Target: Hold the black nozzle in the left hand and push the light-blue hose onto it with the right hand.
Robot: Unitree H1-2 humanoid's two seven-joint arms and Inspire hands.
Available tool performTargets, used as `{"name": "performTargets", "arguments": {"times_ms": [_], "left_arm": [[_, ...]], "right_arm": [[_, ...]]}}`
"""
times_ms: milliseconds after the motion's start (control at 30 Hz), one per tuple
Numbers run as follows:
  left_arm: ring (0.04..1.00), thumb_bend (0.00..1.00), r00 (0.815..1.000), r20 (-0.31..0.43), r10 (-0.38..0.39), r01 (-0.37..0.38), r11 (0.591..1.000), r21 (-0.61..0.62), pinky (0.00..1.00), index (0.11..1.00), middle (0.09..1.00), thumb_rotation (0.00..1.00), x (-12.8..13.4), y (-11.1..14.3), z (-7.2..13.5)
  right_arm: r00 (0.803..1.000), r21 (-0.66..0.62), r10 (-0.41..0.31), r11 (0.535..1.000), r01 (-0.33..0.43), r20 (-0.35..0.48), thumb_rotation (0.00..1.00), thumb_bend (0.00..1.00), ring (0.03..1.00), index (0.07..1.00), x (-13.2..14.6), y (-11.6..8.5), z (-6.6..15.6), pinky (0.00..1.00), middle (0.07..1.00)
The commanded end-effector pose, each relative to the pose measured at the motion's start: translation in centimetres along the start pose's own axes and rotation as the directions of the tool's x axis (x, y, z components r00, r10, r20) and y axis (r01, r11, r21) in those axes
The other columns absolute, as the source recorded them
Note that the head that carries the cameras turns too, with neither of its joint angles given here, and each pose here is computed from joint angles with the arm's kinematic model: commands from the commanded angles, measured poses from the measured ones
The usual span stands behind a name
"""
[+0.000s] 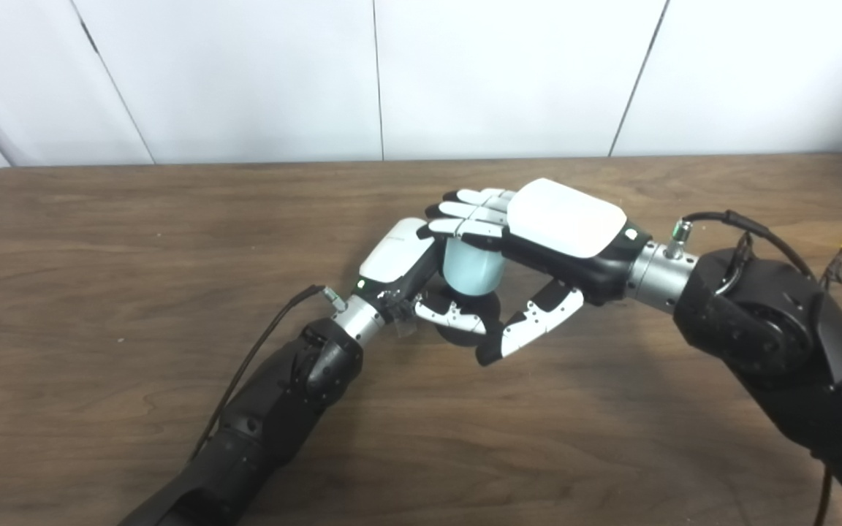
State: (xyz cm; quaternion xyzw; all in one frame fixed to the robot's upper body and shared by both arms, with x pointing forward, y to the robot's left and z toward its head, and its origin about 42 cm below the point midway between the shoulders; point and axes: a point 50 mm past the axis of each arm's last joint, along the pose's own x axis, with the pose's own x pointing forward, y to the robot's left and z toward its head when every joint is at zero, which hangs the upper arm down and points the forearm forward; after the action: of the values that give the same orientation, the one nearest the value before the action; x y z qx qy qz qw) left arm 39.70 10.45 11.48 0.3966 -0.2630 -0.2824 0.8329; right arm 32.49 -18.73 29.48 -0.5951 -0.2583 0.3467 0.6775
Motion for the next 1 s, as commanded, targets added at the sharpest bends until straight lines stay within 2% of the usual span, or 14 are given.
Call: {"name": "performTargets", "arguments": {"times_ms": [0, 100, 233, 367, 500, 567, 700, 800, 933, 967], "left_arm": [[0.403, 0.5, 0.955, -0.217, -0.2, 0.184, 0.979, -0.093, 0.34, 0.498, 0.449, 0.0, -8.5, -8.0, -2.2], [0.385, 0.5, 0.957, -0.214, -0.196, 0.179, 0.979, -0.095, 0.31, 0.496, 0.425, 0.0, -8.5, -8.1, -2.2], [0.402, 0.5, 0.957, -0.215, -0.193, 0.173, 0.979, -0.107, 0.3, 0.488, 0.439, 0.0, -8.5, -8.3, -2.3], [0.394, 0.5, 0.958, -0.215, -0.189, 0.171, 0.98, -0.098, 0.29, 0.493, 0.433, 0.0, -8.5, -8.2, -2.3], [0.377, 0.5, 0.956, -0.221, -0.195, 0.176, 0.979, -0.102, 0.31, 0.499, 0.422, 0.0, -8.5, -8.2, -2.3], [0.391, 0.5, 0.954, -0.224, -0.198, 0.178, 0.978, -0.105, 0.33, 0.5, 0.441, 0.0, -8.5, -8.1, -2.3], [0.413, 0.5, 0.953, -0.227, -0.202, 0.18, 0.977, -0.115, 0.37, 0.497, 0.467, 0.0, -8.4, -8.0, -2.4], [0.403, 0.5, 0.954, -0.223, -0.201, 0.18, 0.977, -0.112, 0.36, 0.5, 0.454, 0.0, -8.3, -7.9, -2.4], [0.394, 0.5, 0.954, -0.225, -0.198, 0.177, 0.978, -0.107, 0.34, 0.501, 0.437, 0.0, -8.3, -7.8, -2.3], [0.394, 0.5, 0.954, -0.227, -0.198, 0.177, 0.978, -0.107, 0.34, 0.501, 0.438, 0.0, -8.3, -7.9, -2.3]], "right_arm": [[0.973, 0.061, 0.228, 0.971, -0.23, 0.027, 0.87, 0.84, 0.976, 0.928, 1.0, 3.7, 0.5, 0.91, 0.965], [0.972, 0.055, 0.233, 0.97, -0.235, 0.036, 0.89, 0.84, 0.979, 0.933, 2.0, 3.9, 0.6, 0.91, 0.968], [0.966, 0.048, 0.256, 0.965, -0.258, 0.044, 0.91, 0.85, 0.97, 0.928, 3.0, 4.2, 0.7, 0.9, 0.967], [0.961, 0.048, 0.273, 0.96, -0.274, 0.038, 0.91, 0.85, 0.968, 0.928, 3.0, 4.5, 0.5, 0.89, 0.968], [0.966, 0.056, 0.256, 0.965, -0.257, 0.032, 0.92, 0.86, 0.965, 0.929, 2.6, 4.5, 0.2, 0.89, 0.967], [0.979, 0.068, 0.202, 0.977, -0.203, 0.029, 0.91, 0.86, 0.968, 0.931, 2.3, 4.2, 0.0, 0.9, 0.963], [0.999, 0.065, 0.046, 0.997, -0.047, 0.012, 0.86, 0.81, 0.992, 0.977, 1.8, 2.8, -0.2, 0.91, 0.996], [0.999, 0.059, -0.043, 0.997, 0.042, 0.005, 0.87, 0.76, 0.999, 0.998, 1.4, 1.7, -0.4, 0.94, 1.0], [0.994, 0.048, -0.105, 0.993, 0.104, 0.017, 0.88, 0.72, 1.0, 0.998, 0.8, 0.5, -0.8, 0.96, 1.0], [0.991, 0.079, -0.13, 0.988, 0.129, 0.012, 0.86, 0.71, 1.0, 1.0, 0.7, 0.2, -0.9, 0.96, 1.0]]}}
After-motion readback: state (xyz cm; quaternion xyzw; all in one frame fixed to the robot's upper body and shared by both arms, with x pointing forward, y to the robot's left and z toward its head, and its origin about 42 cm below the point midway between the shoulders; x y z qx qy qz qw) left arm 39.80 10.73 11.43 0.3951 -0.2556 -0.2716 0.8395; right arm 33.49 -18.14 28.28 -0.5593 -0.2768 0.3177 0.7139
